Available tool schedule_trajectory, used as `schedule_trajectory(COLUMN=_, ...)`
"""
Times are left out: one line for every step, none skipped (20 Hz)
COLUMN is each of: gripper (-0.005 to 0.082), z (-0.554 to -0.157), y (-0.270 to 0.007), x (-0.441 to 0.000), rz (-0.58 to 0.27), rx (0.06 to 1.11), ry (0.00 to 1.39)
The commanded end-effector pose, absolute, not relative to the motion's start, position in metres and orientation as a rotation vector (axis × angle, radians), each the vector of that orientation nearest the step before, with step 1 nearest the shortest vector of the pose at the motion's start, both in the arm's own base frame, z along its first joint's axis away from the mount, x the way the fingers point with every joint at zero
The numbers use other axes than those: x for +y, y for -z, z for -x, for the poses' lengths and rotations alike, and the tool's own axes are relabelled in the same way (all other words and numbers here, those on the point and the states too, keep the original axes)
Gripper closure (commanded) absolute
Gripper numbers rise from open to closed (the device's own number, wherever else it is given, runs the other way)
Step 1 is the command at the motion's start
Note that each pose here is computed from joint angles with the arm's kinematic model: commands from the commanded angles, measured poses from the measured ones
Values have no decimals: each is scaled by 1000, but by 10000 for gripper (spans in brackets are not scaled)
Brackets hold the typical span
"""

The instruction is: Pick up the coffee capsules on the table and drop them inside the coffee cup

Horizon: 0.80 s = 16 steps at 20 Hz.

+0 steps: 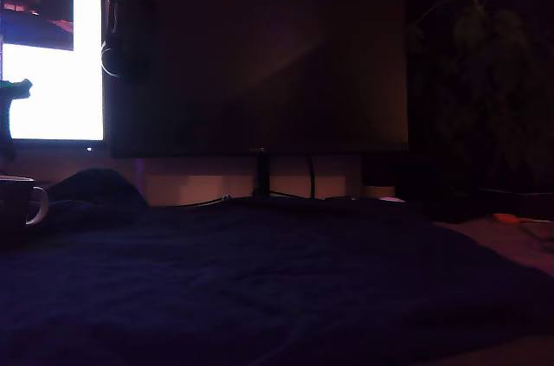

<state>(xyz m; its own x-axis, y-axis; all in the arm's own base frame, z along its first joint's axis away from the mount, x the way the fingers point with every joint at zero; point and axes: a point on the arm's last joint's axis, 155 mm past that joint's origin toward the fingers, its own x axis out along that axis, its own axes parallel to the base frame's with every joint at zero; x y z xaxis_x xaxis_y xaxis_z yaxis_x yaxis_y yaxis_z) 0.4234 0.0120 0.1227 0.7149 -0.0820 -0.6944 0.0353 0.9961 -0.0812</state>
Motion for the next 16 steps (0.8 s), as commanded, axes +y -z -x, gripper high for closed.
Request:
schedule_trajectory(gripper=794, z=-427, y=-126, x=13, rz=62, rx=760, ry=67)
schedule_trajectory(gripper=789, z=-426, y=-128, x=12, rz=61, rx=755, ry=69)
schedule_trajectory(gripper=789, z=-426, y=-130, x=11, rz=59, rx=749, ry=72)
schedule_trajectory(gripper=790, z=-426, y=-134, x=9, rz=55, rx=740, ry=76)
schedule_trajectory(gripper=789, z=-426, y=-138, x=8, rz=52, rx=729, ry=79)
schedule_trajectory(gripper=789, z=-426, y=-145, x=7, rz=40, rx=712, ry=84)
schedule_trajectory(gripper=789, z=-425, y=-151, x=6, rz=29, rx=695, ry=91)
schedule_trajectory(gripper=789, z=-424, y=-159, x=6, rz=24, rx=676, ry=93)
schedule_trajectory(gripper=789, z=-423, y=-167, x=4, rz=24, rx=657, ry=101)
schedule_trajectory(gripper=789, z=-421, y=-174, x=3, rz=24, rx=640, ry=108)
schedule_trajectory(gripper=789, z=-419, y=-180, x=1, rz=25, rx=627, ry=115)
schedule_trajectory(gripper=789, z=-418, y=-186, x=1, rz=24, rx=612, ry=117)
schedule_trajectory(gripper=790, z=-417, y=-192, x=0, rz=22, rx=597, ry=118)
schedule_trajectory(gripper=789, z=-415, y=-198, x=-3, rz=20, rx=582, ry=129)
schedule_trajectory(gripper=789, z=-413, y=-203, x=-8, rz=19, rx=568, ry=145)
schedule_trajectory(gripper=789, z=-412, y=-209, x=-12, rz=15, rx=555, ry=154)
